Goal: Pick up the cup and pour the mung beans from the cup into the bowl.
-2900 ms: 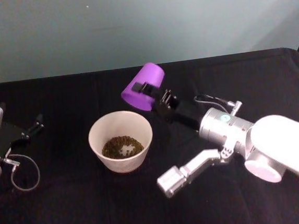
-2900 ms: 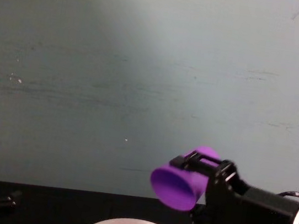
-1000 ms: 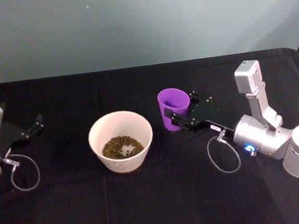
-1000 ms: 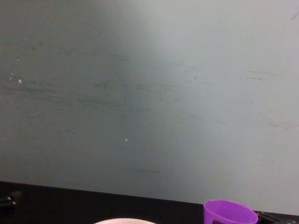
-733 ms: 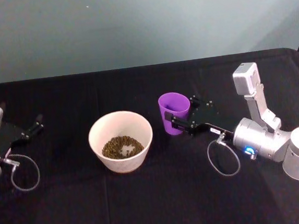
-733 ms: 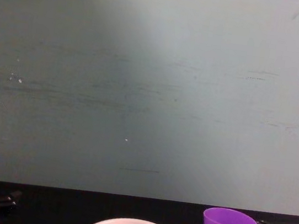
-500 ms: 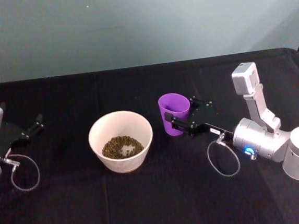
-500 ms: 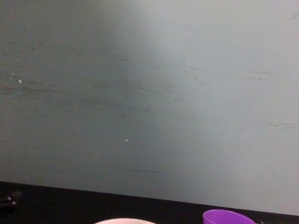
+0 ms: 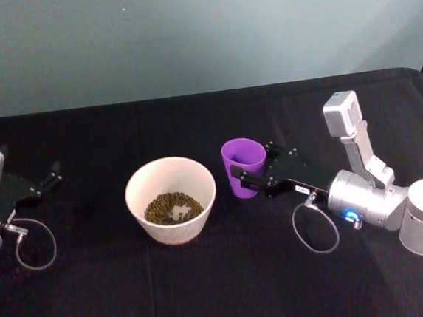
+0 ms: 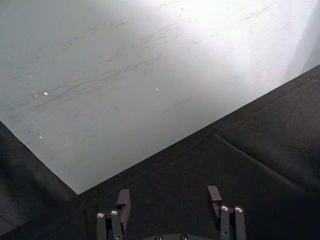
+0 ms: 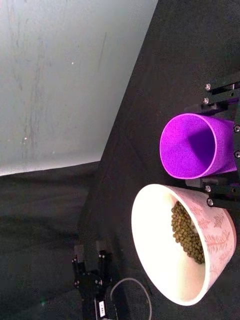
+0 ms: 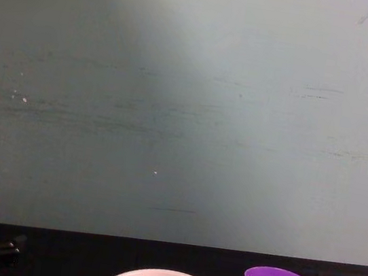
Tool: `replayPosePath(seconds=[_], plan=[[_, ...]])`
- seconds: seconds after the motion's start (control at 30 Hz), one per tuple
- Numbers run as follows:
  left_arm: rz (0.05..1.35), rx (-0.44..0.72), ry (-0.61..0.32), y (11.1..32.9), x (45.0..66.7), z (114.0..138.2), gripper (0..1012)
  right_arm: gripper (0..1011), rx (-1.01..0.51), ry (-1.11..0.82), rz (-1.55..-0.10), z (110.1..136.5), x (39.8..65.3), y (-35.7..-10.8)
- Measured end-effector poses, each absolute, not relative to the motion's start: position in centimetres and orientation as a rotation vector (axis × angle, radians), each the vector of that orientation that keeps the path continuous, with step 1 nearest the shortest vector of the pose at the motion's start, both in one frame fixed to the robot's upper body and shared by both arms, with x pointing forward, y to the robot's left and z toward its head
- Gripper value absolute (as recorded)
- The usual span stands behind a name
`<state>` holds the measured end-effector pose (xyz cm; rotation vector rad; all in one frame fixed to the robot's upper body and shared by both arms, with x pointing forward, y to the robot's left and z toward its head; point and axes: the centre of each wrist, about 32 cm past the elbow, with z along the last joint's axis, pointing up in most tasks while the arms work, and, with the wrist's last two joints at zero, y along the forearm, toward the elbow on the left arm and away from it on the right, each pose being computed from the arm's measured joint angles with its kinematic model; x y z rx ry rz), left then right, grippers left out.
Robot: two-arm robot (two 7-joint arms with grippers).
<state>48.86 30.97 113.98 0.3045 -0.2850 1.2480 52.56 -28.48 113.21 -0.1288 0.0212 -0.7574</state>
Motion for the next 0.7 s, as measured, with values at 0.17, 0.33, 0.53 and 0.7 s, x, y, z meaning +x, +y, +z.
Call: replayPosePath(seconds=[0.17,0.33,0.53,0.7], plan=[[1.248,0.304,-0.285,30.97,48.86,113.98,1000,718,-0.146,0.025,-0.753,113.23,52.57,-28.45],[1.248,0.304,-0.285,30.97,48.86,113.98,1000,718,-0.145,0.024,-0.753,113.24,52.58,-28.46],[1.248,0.304,-0.285,30.97,48.86,113.98,1000,816,-0.143,0.022,-0.754,113.25,52.58,-28.47],[1.248,0.304,-0.285,30.97,48.86,113.98,1000,958,-0.141,0.021,-0.754,113.23,52.57,-28.47]])
